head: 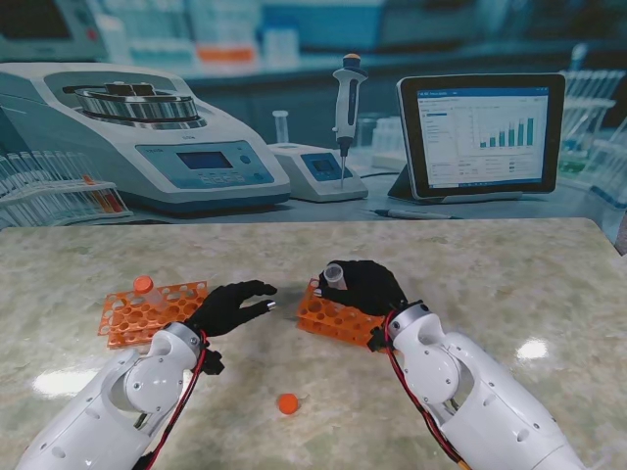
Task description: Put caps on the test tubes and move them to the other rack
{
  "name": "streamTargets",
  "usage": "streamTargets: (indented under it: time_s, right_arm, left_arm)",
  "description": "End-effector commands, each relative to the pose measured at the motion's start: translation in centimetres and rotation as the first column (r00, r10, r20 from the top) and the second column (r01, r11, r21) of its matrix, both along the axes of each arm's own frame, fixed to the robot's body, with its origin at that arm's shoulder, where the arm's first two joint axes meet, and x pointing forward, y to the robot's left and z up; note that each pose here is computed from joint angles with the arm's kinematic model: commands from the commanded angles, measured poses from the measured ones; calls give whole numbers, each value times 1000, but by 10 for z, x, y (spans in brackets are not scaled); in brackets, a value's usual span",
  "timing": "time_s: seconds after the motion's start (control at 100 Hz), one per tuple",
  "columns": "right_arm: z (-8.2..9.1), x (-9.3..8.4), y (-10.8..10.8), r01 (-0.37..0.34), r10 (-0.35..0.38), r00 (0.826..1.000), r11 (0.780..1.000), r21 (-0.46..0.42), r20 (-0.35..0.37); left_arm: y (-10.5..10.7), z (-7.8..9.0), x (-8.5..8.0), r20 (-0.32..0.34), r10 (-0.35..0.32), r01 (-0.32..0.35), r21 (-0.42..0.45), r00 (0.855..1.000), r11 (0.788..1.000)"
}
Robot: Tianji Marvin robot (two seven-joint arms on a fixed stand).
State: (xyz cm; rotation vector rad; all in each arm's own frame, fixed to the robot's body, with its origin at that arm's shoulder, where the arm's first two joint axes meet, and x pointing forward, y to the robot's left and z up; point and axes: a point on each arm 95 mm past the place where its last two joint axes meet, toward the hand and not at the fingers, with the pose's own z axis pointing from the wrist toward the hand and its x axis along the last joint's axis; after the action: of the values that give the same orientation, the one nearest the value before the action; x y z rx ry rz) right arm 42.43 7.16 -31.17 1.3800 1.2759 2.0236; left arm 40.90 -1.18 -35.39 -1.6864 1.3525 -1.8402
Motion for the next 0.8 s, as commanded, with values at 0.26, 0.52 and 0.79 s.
streamTargets:
  time_s: [0.26, 0.52, 0.79]
  right_arm:
    - [2, -11, 7, 3, 1, 999, 993, 119, -34]
    - [6, -17, 10, 13, -4, 999, 981, 193, -49]
    - [6, -19, 10, 8, 6, 998, 980, 198, -68]
  left_arm:
    - [-1, 0, -1, -4, -7, 7, 2, 1000, 1000]
    - [-1, 1, -1, -7, -12, 12, 2, 1000, 1000]
    - [-2, 1, -1, -13, -15, 15, 3, 1000, 1000]
